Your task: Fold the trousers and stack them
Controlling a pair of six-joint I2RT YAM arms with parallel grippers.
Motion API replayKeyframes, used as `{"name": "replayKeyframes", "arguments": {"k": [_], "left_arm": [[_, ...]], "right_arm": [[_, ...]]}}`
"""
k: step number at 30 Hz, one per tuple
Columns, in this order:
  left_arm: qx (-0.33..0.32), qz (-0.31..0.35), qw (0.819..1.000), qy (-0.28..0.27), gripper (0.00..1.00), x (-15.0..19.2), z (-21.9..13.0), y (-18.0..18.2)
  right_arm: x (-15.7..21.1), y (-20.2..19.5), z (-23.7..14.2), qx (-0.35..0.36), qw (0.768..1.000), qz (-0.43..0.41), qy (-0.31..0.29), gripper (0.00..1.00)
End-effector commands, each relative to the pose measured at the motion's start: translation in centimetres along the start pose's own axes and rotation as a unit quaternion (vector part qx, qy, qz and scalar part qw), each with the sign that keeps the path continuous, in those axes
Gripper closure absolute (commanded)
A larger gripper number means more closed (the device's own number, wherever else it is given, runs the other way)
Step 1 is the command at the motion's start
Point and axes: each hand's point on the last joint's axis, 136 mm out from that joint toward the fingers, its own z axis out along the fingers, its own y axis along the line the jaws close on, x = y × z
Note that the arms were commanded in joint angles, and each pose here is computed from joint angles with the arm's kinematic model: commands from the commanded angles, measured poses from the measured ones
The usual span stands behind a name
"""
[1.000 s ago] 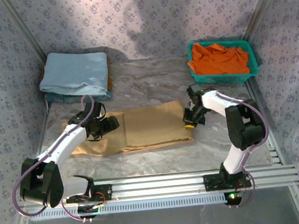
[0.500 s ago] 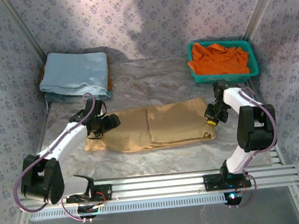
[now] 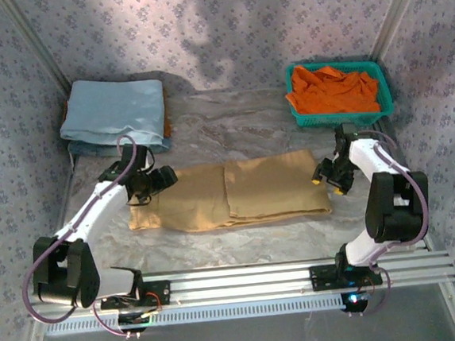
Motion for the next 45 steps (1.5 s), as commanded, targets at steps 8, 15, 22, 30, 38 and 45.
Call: {"name": "replayKeyframes", "arguments": {"k": [8,15,22,30,38,45], "left_arm": [[0.009,-0.042,0.999,0.001,0.16,-1.1,-1.1,1.4],[0.005,-0.044,0.999,0.004,0.16,-1.0,-1.1,1.7],[-0.011,-0.079,0.997,0.007,0.16,-1.1,-0.8,3.4],[-0.039,-0.1,0.994,0.014,0.16,-0.5,-0.7,5.1],[-0.064,-0.126,0.989,0.041,0.31,1.8,1.4,7.0],[-0.093,-0.145,0.984,0.055,0.66,3.2,2.9,8.6]], "right_arm": [[1.8,0.9,3.7,-0.043,0.997,0.003,0.061,0.41],[2.3,0.3,4.4,-0.034,0.997,0.008,0.071,0.73],[1.2,0.1,2.5,-0.031,0.999,0.014,0.036,1.0],[-2.3,-4.0,-1.7,0.001,0.994,0.095,-0.047,1.0],[-2.7,1.6,-6.5,-0.024,0.995,0.024,-0.089,1.0],[1.4,11.3,-11.6,-0.064,0.985,-0.103,-0.126,1.0]]}}
